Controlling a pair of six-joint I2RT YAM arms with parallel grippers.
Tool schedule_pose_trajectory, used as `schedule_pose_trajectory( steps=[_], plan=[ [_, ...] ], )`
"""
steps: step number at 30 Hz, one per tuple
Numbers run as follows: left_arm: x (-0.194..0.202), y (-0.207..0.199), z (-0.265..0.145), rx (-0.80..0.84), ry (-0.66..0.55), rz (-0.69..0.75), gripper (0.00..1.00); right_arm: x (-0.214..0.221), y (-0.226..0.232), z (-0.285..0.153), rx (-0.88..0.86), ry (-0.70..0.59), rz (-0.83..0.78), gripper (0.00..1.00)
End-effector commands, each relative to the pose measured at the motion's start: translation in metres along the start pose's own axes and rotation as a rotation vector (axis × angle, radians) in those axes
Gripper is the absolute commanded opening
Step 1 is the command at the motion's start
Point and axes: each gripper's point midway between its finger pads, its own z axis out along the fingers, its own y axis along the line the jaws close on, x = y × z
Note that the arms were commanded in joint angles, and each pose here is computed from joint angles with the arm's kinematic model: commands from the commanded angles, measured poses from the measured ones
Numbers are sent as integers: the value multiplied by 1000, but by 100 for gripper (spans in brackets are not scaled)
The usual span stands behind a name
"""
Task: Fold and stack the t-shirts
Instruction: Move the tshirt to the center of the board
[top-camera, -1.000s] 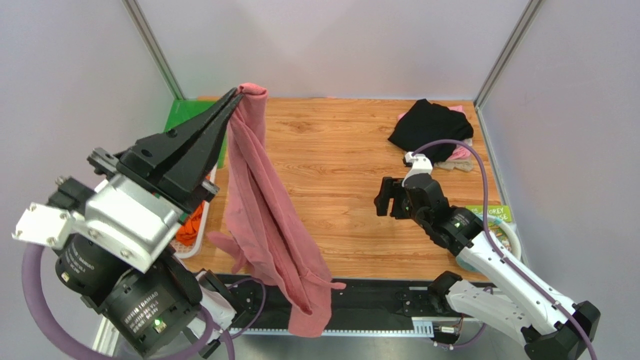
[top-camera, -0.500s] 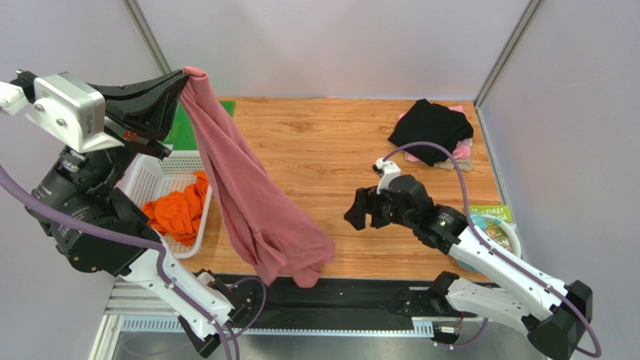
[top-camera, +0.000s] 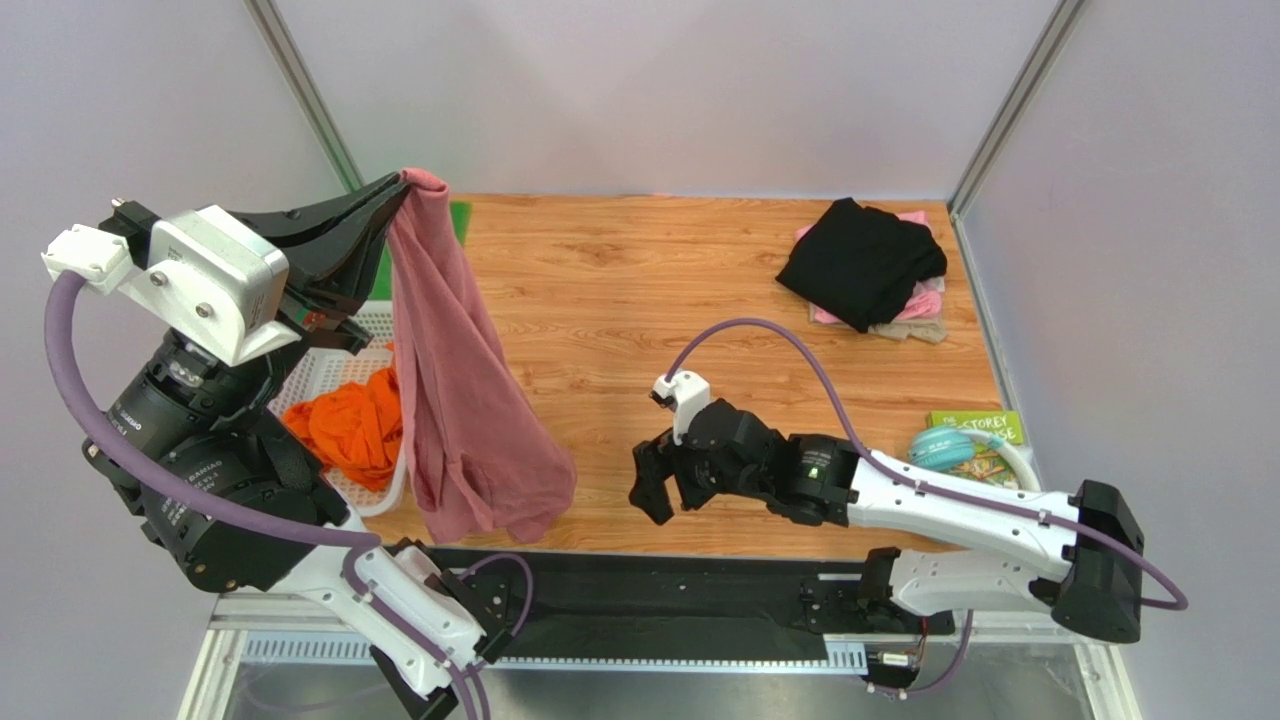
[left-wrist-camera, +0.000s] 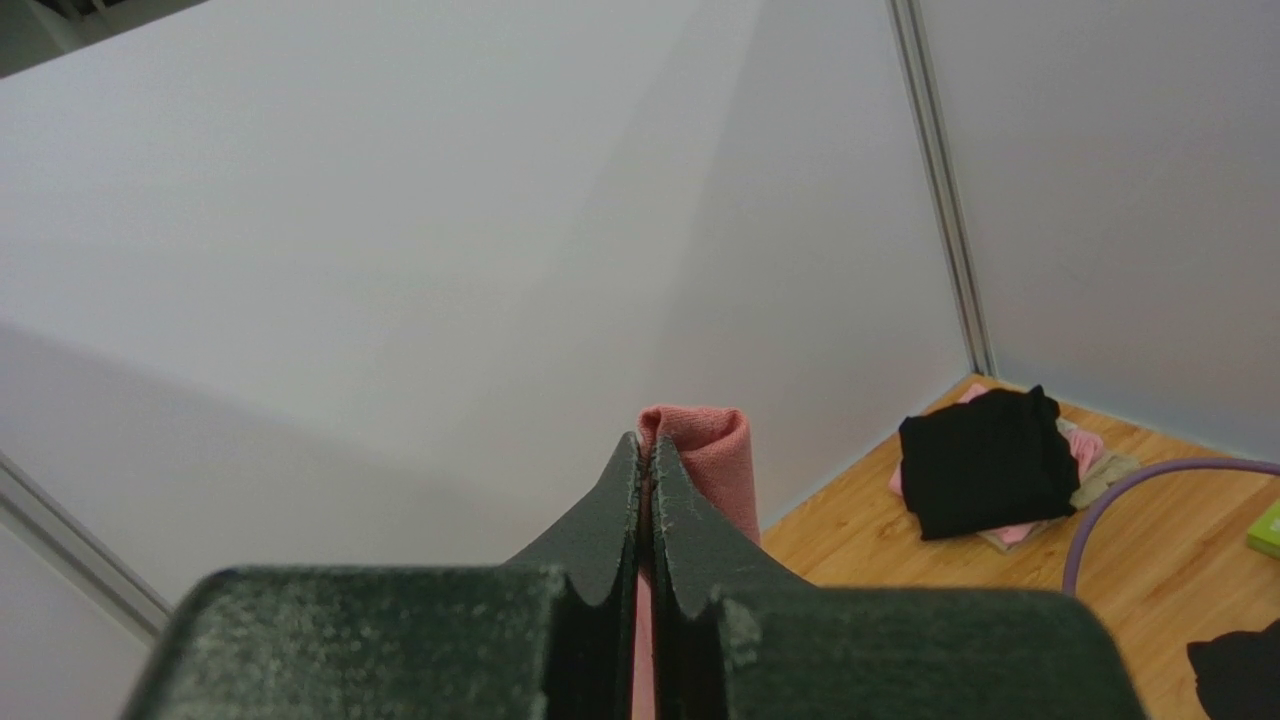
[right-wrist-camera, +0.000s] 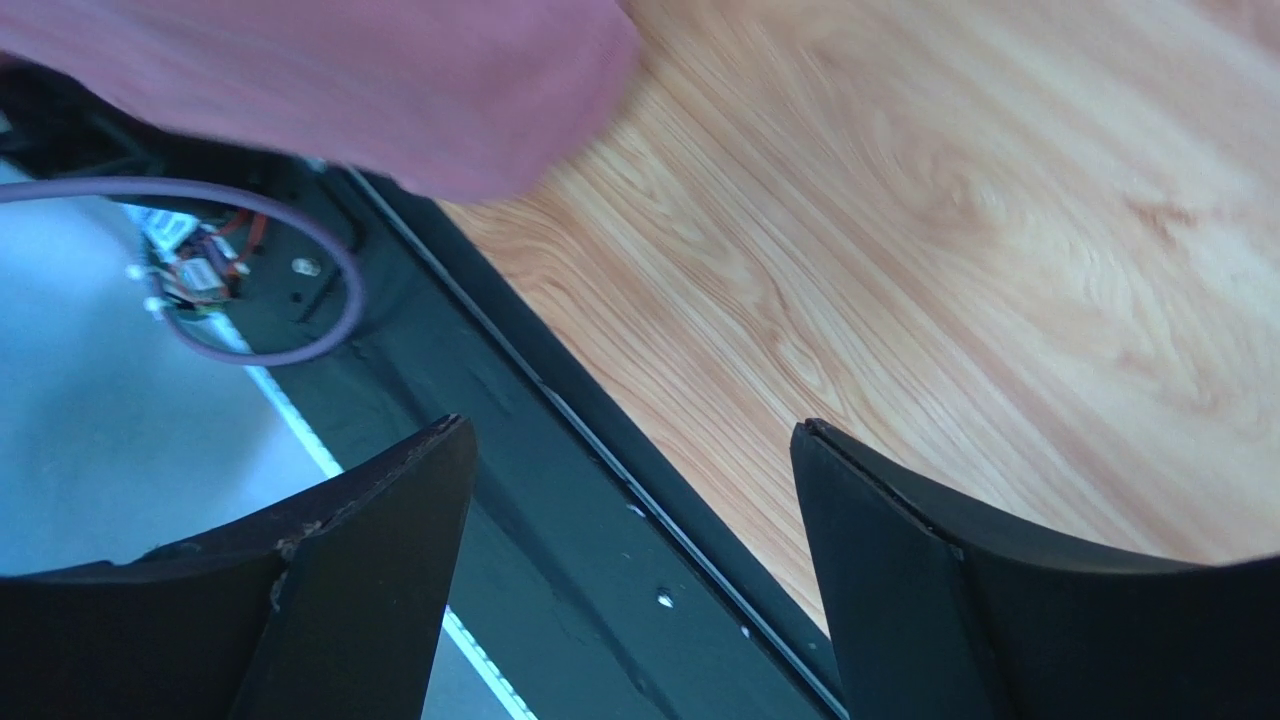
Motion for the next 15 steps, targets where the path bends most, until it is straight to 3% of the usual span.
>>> schedule_pose_trajectory(
  steps=[1, 15],
  plan=[
    [-1, 7, 2, -11, -5, 31, 0, -49, 33, -15, -41, -163, -75, 84],
    [11, 1, -3, -6, 19, 23, 0, -61, 112, -23, -249, -215, -184, 80]
  ],
)
